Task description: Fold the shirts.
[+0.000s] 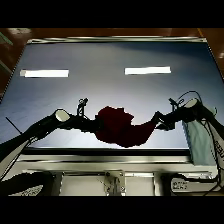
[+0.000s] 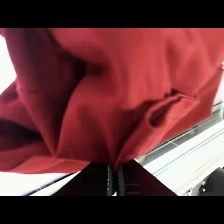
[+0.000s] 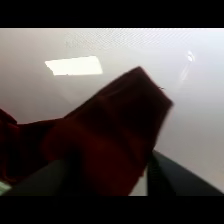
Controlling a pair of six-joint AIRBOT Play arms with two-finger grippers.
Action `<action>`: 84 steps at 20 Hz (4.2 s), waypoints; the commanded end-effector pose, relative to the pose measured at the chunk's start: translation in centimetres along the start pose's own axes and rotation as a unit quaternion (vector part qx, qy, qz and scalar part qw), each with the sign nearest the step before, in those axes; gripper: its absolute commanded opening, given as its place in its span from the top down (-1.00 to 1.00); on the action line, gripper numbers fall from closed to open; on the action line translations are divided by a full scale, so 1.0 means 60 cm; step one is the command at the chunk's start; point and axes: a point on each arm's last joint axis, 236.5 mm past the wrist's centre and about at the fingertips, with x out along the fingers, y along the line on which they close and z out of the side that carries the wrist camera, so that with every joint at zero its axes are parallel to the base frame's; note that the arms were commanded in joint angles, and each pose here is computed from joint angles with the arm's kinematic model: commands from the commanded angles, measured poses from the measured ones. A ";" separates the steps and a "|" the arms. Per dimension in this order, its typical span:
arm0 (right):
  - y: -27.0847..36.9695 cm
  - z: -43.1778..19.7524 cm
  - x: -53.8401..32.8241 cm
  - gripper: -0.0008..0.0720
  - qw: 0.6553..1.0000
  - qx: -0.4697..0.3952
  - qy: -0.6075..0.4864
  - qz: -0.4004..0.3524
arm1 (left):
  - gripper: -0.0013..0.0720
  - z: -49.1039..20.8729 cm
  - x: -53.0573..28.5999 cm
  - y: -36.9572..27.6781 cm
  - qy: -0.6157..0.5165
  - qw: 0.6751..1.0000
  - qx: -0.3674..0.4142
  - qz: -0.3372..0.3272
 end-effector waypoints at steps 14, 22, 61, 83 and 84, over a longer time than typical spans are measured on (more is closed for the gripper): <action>0.410 -0.043 -0.615 0.79 0.804 -0.326 -0.496 0.050 | 0.86 0.198 -0.629 -0.339 -0.378 0.867 0.324 -0.005; 0.407 -0.244 -0.657 0.79 0.820 -0.312 -0.476 0.061 | 0.86 0.107 -0.758 -0.406 -0.436 0.807 0.397 0.041; 0.100 0.094 -0.135 0.79 0.978 -0.040 -0.203 -0.024 | -0.70 0.034 -0.202 0.265 0.014 0.986 -0.154 0.065; 0.329 0.038 -0.591 0.79 0.817 -0.221 -0.533 0.014 | 0.87 0.216 -0.774 -0.199 -0.463 0.821 0.276 0.189; 0.368 -0.007 -0.682 0.79 0.768 -0.240 -0.593 0.029 | 0.87 0.178 -0.864 -0.270 -0.526 0.774 0.298 0.187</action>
